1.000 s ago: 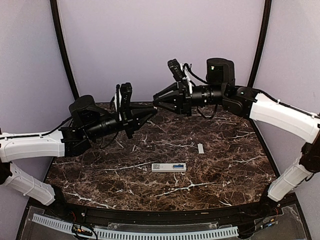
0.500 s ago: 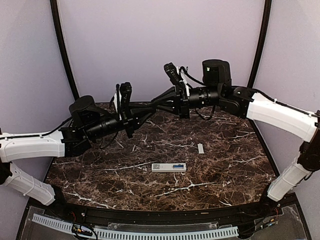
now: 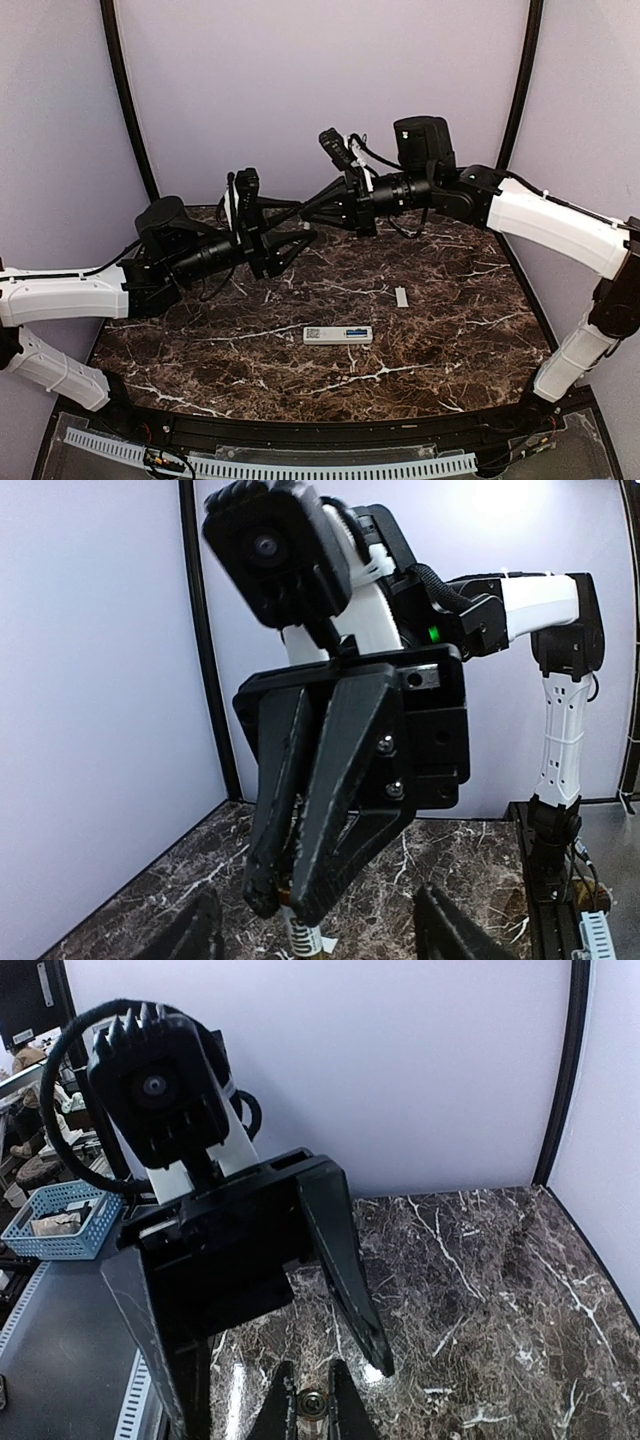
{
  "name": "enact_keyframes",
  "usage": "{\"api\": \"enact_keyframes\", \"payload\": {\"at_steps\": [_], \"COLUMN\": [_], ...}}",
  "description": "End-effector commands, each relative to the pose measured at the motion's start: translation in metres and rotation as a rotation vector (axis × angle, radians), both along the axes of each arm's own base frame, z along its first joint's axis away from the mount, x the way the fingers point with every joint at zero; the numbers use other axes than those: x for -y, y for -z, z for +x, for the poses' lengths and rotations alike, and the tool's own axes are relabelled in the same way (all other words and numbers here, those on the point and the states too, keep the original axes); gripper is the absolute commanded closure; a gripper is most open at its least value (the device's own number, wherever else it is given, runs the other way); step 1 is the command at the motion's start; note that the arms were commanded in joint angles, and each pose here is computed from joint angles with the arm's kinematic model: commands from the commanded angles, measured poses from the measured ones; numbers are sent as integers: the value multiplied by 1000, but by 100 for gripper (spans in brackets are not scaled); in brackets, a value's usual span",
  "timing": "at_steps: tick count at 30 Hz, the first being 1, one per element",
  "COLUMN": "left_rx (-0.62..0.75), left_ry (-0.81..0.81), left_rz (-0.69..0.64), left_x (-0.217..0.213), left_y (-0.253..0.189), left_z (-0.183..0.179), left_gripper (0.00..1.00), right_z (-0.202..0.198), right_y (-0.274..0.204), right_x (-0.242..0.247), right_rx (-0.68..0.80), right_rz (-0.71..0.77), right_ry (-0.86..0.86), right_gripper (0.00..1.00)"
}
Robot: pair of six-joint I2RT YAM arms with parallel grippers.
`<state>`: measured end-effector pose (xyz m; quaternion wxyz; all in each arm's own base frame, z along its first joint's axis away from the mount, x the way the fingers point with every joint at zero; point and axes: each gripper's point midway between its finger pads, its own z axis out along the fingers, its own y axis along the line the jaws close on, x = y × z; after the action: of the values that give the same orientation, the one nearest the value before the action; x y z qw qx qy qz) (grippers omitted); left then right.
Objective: Load the batteries into the remote control
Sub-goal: Pass from the left arm to the right, then place the battery in the battery compartment.
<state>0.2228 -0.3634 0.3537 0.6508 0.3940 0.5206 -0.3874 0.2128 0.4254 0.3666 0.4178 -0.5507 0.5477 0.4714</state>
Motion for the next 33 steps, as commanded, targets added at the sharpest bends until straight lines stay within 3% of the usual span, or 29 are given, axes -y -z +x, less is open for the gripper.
{"api": "enact_keyframes", "payload": {"at_steps": [1, 6, 9, 10, 13, 19, 33], "left_rx": [45, -77, -311, -432, -615, -668, -655], "left_ry": [-37, -103, -224, -250, -379, -544, -566], "left_rz": [-41, 82, 149, 134, 97, 127, 208], "left_x": [-16, -26, -44, -50, -78, -101, -102], "left_y": [-18, 19, 71, 87, 130, 169, 190], "left_z": [-6, 5, 37, 43, 71, 90, 95], "left_gripper": [27, 19, 19, 20, 20, 19, 19], "right_z": [15, 38, 54, 56, 44, 27, 17], "right_y": [17, 74, 138, 161, 219, 265, 298], "right_x": [8, 27, 43, 46, 49, 49, 50], "right_rx": [-59, -70, -58, -56, -45, -25, -1], "right_rz": [-92, -300, -511, -577, -739, -833, -895], "right_ry": [80, 225, 305, 308, 247, 149, 65], "right_gripper": [100, 100, 100, 100, 100, 100, 100]}}
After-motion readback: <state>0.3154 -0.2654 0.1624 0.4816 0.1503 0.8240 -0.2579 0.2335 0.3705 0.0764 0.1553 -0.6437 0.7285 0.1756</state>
